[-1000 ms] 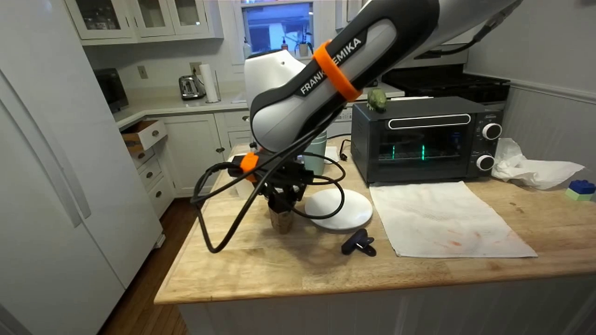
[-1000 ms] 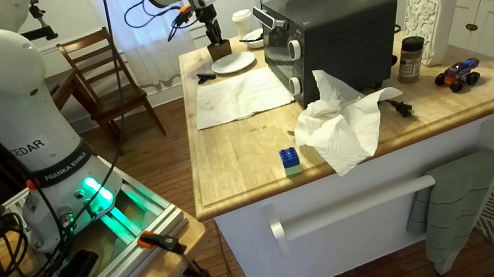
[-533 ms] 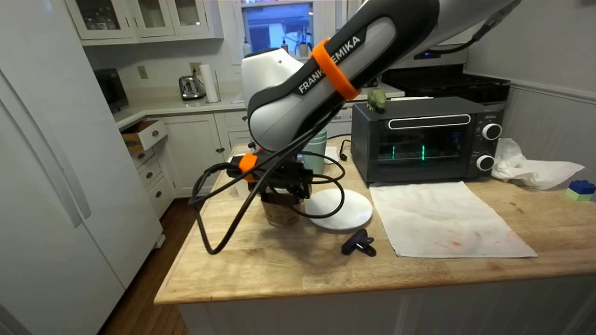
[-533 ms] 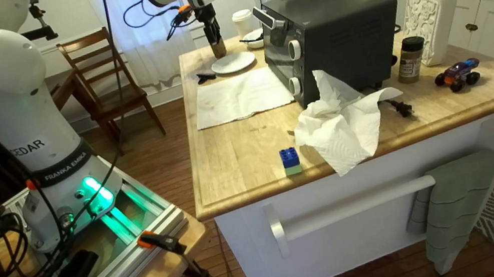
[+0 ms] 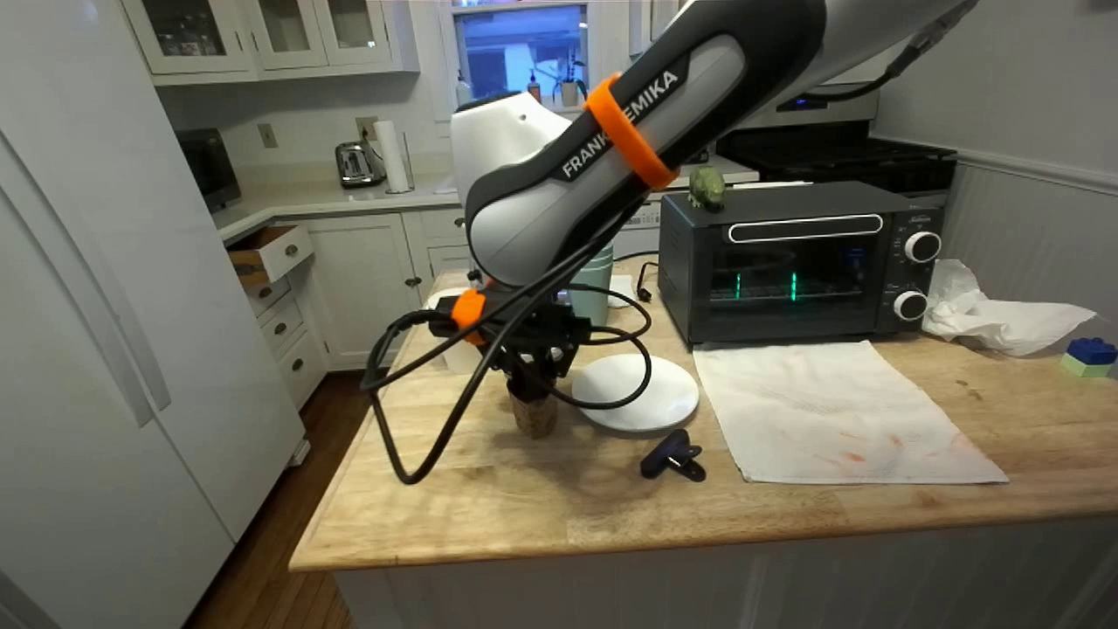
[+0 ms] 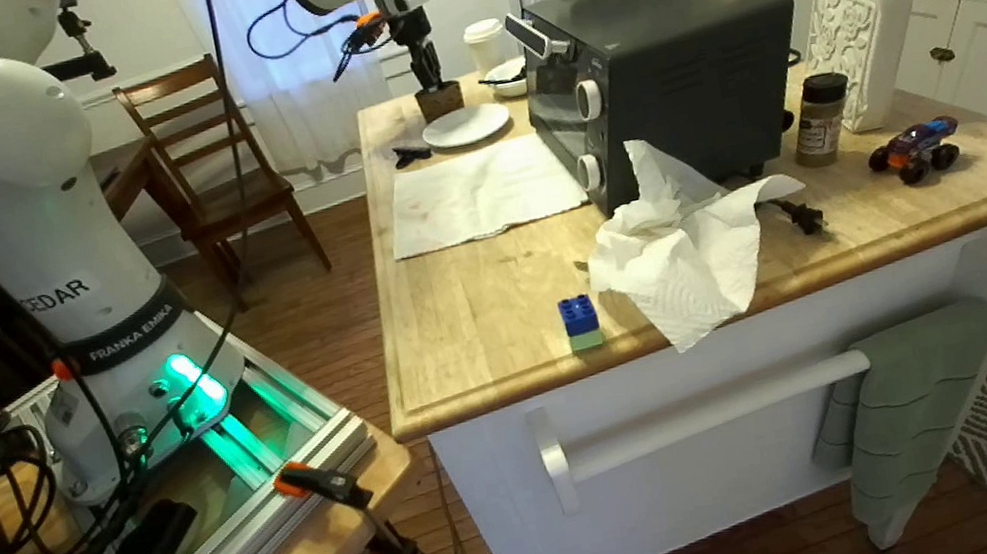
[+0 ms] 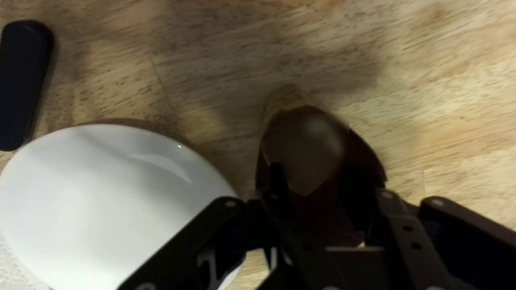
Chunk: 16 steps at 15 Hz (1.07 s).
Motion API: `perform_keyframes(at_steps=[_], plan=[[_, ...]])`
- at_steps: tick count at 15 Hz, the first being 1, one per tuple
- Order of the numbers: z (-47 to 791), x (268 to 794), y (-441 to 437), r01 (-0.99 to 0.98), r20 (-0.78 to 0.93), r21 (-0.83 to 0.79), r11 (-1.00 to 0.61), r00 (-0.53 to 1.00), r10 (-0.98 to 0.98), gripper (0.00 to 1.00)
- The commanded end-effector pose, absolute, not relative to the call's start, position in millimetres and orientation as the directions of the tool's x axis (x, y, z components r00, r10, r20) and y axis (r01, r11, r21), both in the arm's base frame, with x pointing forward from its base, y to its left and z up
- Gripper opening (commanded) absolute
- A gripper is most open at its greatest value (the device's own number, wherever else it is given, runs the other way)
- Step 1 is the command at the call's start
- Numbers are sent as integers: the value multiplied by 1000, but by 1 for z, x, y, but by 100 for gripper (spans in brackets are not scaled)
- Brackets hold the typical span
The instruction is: Remove the brown object from the white plate and put it on the table
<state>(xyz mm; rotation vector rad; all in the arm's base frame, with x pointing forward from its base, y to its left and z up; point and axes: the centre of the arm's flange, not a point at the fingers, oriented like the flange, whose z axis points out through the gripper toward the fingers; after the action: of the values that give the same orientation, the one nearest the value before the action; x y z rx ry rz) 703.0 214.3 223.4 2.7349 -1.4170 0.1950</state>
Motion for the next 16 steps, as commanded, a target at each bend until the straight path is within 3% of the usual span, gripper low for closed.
perform_keyframes(at_steps=[1,2,8,9,11,16], plan=[[232,706,224,-817,152,10,-577,571,-807,10],[233,705,226,-817,151,15,-577,572,-806,2],[233,702,230,-799,141,61,-598,600,-788,0],[233,702,230,-795,142,61,-603,605,-783,26],[233,703,229,-789,149,52,-612,612,-777,33],[234,707,226,-788,149,28,-615,612,-777,68]])
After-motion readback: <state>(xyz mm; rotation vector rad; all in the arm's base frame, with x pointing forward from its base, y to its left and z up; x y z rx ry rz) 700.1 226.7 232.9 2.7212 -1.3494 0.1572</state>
